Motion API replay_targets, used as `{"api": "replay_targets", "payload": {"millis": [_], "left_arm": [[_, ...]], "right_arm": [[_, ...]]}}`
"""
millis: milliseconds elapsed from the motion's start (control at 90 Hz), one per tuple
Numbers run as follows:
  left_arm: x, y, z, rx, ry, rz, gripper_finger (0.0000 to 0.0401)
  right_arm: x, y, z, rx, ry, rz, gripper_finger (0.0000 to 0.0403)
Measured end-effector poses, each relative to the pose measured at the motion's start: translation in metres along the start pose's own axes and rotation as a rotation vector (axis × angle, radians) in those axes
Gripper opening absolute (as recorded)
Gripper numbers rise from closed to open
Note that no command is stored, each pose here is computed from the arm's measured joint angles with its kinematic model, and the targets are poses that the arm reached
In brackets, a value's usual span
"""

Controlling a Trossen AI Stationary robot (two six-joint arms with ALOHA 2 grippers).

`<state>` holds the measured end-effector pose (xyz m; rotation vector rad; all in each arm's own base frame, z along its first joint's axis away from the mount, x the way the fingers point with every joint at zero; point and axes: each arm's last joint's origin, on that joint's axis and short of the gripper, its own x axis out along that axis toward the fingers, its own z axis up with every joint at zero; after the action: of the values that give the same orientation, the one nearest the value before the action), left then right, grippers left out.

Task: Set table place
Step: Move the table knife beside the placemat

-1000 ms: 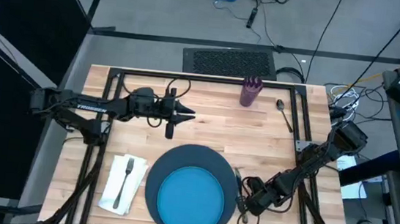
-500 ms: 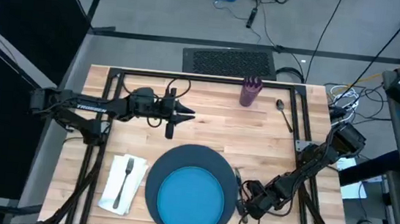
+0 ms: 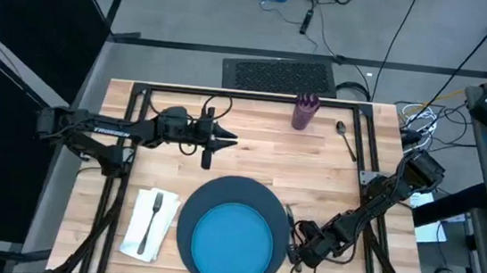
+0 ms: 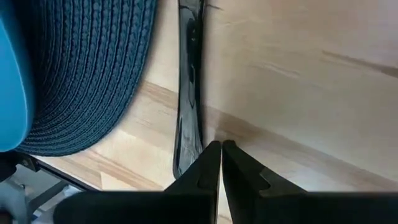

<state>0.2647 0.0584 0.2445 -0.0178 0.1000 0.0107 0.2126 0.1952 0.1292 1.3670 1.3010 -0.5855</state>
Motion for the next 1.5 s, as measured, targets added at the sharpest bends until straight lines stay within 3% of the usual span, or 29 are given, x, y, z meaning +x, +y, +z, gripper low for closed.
{"api": "replay_targets", "payload": {"millis": [411, 778, 1022, 1500], "left_arm": [[0.0, 0.0, 0.0, 0.0, 0.0, 0.0, 0.0068], [0.0, 0.0, -0.001, -0.002, 0.007, 0.0, 0.0068], [0.0, 0.0, -0.002, -0.003, 0.015, 0.0, 0.0068], [0.0, 0.0, -0.002, -0.003, 0.016, 0.0, 0.0068]], "right_arm": [[0.0, 0.004, 0.002, -0.015, -0.002, 0.028, 0.0], [-0.003, -0.003, 0.012, -0.007, -0.086, -0.069, 0.0], [-0.007, -0.005, 0.031, -0.031, -0.183, -0.13, 0.0], [-0.024, -0.004, 0.077, -0.148, -0.246, -0.27, 0.0]]}}
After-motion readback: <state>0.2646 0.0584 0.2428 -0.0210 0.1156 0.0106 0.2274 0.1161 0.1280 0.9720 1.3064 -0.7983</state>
